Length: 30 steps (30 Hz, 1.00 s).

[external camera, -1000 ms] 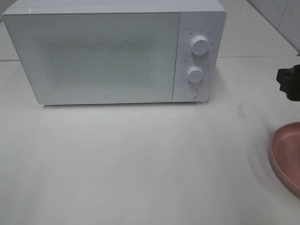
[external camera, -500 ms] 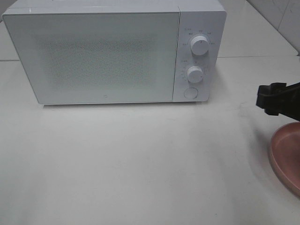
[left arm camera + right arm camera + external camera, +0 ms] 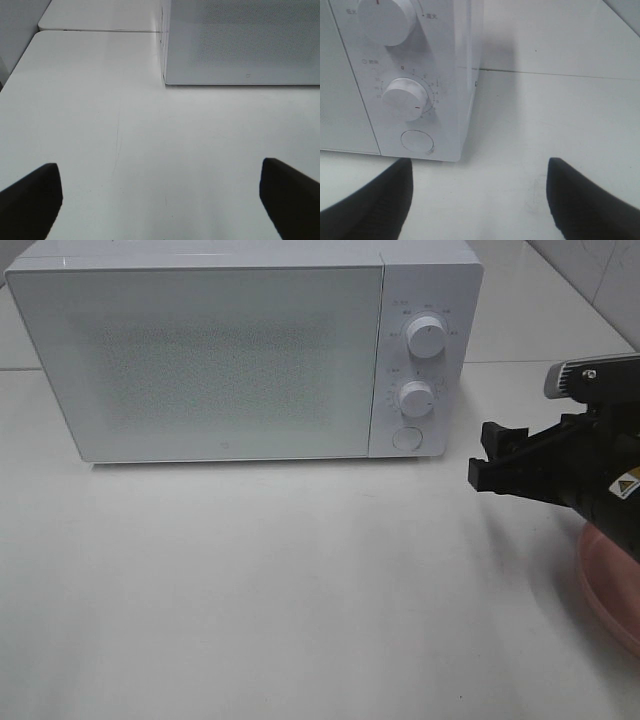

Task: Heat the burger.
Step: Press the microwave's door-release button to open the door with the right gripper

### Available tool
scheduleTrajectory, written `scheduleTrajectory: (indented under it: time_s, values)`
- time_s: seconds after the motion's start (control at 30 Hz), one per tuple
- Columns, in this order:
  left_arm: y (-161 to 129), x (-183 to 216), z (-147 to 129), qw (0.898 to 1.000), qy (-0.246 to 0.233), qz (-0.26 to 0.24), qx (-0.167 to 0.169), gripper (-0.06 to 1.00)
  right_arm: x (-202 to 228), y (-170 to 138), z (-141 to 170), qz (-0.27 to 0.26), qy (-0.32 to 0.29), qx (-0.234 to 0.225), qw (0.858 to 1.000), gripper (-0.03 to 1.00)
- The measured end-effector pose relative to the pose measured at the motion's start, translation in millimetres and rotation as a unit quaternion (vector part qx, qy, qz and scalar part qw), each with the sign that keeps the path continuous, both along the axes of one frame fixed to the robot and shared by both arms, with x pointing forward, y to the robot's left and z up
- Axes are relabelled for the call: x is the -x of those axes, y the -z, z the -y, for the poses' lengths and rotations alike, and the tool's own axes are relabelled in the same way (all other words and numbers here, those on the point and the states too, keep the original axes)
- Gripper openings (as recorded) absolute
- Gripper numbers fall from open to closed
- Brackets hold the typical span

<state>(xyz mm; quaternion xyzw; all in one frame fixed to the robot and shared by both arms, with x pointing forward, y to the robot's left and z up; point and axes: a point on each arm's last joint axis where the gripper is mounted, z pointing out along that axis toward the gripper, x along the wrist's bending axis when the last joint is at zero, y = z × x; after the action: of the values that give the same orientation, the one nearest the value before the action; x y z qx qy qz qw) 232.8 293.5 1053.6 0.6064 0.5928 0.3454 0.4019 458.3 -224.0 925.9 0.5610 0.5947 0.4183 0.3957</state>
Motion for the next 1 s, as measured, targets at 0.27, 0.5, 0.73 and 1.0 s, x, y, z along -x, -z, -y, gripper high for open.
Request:
scheduleTrajectory:
  time_s: [0.27,0.5,0.73,1.0]
  values:
    - [0.0,0.0,0.0,1.000,0.000,0.000,0.000,1.00,8.5,4.2,-15.6,0.007,0.010,0.006,1.000,0.71]
    - [0.0,0.0,0.0,1.000,0.000,0.000,0.000,1.00,14.4,3.8,-22.6,0.008,0.017,0.009,1.000,0.71]
    - [0.0,0.0,0.0,1.000,0.000,0.000,0.000,1.00,16.3,3.6,-26.7,0.009,0.006,0.016,1.000,0.71]
    - [0.0,0.0,0.0,1.000,0.000,0.000,0.000,1.00,16.0,3.4,-26.8,0.010,0.007,0.014,1.000,0.71]
